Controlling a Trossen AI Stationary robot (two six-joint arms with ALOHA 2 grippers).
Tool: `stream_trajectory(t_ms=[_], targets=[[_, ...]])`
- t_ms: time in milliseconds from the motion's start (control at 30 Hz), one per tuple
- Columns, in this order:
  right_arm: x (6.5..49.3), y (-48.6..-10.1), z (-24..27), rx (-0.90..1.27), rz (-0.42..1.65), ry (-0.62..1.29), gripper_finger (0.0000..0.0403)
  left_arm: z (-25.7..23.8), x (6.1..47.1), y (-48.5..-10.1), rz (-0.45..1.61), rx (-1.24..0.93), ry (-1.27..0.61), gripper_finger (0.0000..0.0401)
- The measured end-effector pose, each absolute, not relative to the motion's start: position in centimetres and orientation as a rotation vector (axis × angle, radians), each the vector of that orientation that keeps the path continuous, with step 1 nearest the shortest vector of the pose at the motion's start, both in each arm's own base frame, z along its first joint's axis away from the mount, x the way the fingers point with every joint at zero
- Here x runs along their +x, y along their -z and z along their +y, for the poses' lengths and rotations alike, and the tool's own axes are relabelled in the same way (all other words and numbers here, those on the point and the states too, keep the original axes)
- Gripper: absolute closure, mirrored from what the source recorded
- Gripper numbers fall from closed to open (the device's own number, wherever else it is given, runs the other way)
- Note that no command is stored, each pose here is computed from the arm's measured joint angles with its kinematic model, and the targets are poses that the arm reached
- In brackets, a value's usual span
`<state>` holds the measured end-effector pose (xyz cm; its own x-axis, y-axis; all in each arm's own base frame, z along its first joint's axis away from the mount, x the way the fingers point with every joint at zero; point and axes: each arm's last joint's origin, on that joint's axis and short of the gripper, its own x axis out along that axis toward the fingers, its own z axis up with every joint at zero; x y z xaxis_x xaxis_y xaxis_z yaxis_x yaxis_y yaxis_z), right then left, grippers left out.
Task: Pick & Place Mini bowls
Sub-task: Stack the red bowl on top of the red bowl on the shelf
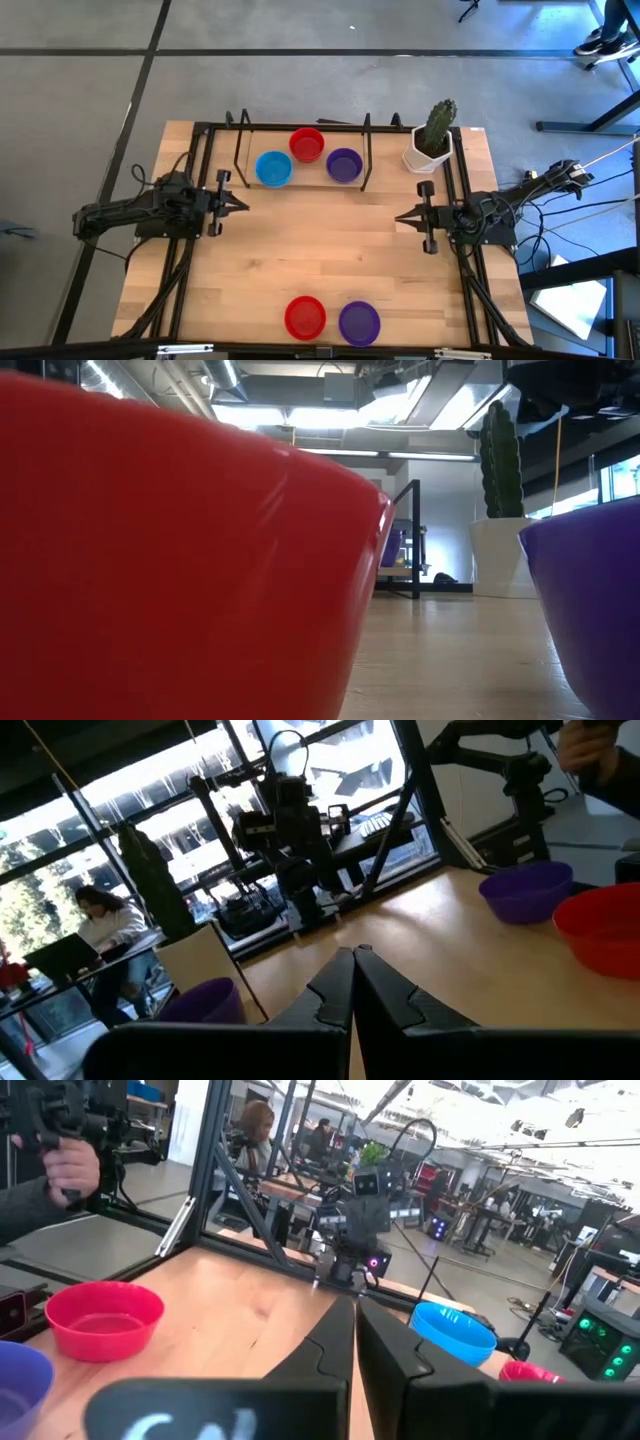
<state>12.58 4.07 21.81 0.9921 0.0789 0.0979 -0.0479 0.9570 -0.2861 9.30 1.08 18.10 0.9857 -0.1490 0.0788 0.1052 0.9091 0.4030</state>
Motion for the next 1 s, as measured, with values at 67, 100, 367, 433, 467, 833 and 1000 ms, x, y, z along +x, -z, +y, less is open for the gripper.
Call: stream_trajectory(t_ms=[67, 100, 367, 433, 467, 833, 1000], targets=[[12.58, -21.85, 4.07, -0.284, -0.112, -0.064, 0.0385, 1.08, 9.29, -18.05, -0.104, 0.412, 0.132, 0.0399], [12.58, -21.85, 4.07, -0.284, -0.112, -0.064, 0.0385, 1.08, 9.29, -18.09, -0.108, 0.413, 0.131, 0.0399], [12.53, -22.27, 4.05, -0.275, -0.154, -0.057, 0.0385, 1.08, 9.28, -18.18, -0.116, 0.4, 0.131, 0.0396], [12.53, -22.27, 4.05, -0.274, -0.154, -0.057, 0.0385, 1.08, 9.28, -18.18, -0.114, 0.382, 0.131, 0.0397], [12.53, -22.26, 4.05, -0.273, -0.153, -0.057, 0.0385, 1.08, 9.28, -18.18, -0.114, 0.38, 0.132, 0.0398], [12.54, -22.24, 4.05, -0.272, -0.151, -0.058, 0.0385, 1.07, 9.27, -18.33, -0.129, 0.38, 0.129, 0.0391], [12.54, -22.24, 4.05, -0.271, -0.151, -0.058, 0.0385, 1.07, 9.26, -18.39, -0.132, 0.329, 0.131, 0.0395]])
